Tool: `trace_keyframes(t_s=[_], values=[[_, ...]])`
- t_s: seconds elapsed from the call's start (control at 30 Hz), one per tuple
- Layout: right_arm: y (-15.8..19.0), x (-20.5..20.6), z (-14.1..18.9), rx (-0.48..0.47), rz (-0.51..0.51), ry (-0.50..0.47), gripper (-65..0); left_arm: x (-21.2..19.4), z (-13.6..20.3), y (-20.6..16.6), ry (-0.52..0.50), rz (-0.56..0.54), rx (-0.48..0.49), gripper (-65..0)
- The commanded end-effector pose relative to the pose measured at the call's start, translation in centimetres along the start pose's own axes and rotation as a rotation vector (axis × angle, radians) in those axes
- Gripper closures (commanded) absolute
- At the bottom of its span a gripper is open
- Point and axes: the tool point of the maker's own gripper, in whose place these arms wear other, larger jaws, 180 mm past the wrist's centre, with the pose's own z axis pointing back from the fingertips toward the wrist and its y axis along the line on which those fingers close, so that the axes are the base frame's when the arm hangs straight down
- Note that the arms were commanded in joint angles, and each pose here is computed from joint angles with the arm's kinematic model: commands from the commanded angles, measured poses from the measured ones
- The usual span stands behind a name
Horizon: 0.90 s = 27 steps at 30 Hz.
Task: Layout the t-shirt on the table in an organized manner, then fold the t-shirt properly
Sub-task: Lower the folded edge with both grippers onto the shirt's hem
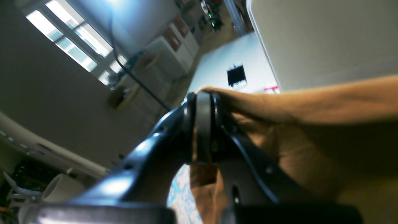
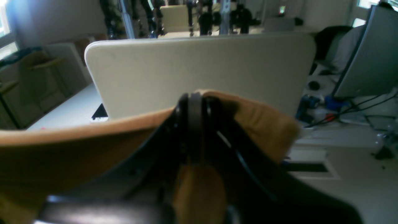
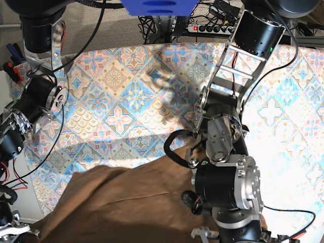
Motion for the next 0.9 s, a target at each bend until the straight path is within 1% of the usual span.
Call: trace_keyframes(t_s=[0.0,0.07,0.1,0.17,0.23,0.3,0.37,0.47,0.53,0.57,0.63,0.7,0.8,0.87], values=[[0.2,3.1,0.7,0.004,0.021,-0.106,0.0,0.9,0.3,0.7,-0.026,0.013,0.02,0.0],[0.3,3.3,0.9,0.006,0.025,-0.121,0.0,-0.1,0.2,-0.1,-0.006,-0.001,0.005,0.0],[0.3,2.6,0.9,0.004,0.024,-0.112,0.0,-0.6,0.1,-0.4,0.005,-0.005,-0.001,0.0],[-0.2,-0.2,1.1,-0.007,0.012,-0.068,0.0,-1.4,0.1,-0.8,0.021,-0.009,-0.011,0.0],[-1.3,-1.8,1.8,-0.037,-0.01,-0.068,0.0,-2.4,0.0,-1.4,0.044,-0.018,-0.024,0.0],[-0.8,-2.2,2.0,-0.004,-0.069,-0.084,0.0,-3.2,0.0,-1.8,0.062,-0.025,-0.033,0.0],[-0.8,-3.2,2.4,0.021,-0.119,-0.074,0.0,-3.7,-0.1,-2.0,0.072,-0.024,-0.039,0.0],[-1.0,-3.4,2.9,0.044,-0.155,-0.078,0.0,-3.9,-0.4,-1.1,0.085,-0.001,-0.021,0.0],[-1.2,-3.9,2.9,0.037,-0.157,-0.035,0.0,-3.1,-0.7,0.3,0.075,-0.01,-0.005,0.0],[-1.6,-4.3,3.0,0.021,-0.171,0.001,0.0,-3.1,-1.0,1.3,0.081,-0.03,0.005,0.0],[-1.7,-4.1,2.9,0.018,-0.2,0.029,0.0,-3.3,-1.4,3.0,0.101,-0.058,0.023,0.0],[-1.4,-4.1,3.0,0.038,-0.22,0.038,0.0,-4.3,-1.8,4.2,0.134,-0.058,0.035,0.0],[-1.2,-3.6,3.5,0.08,-0.22,0.04,0.0,-5.4,-2.0,3.8,0.162,-0.093,0.021,0.0],[-0.5,-3.7,3.8,0.121,-0.268,0.043,0.0,-7.0,-2.1,2.9,0.198,-0.113,-0.001,0.0]])
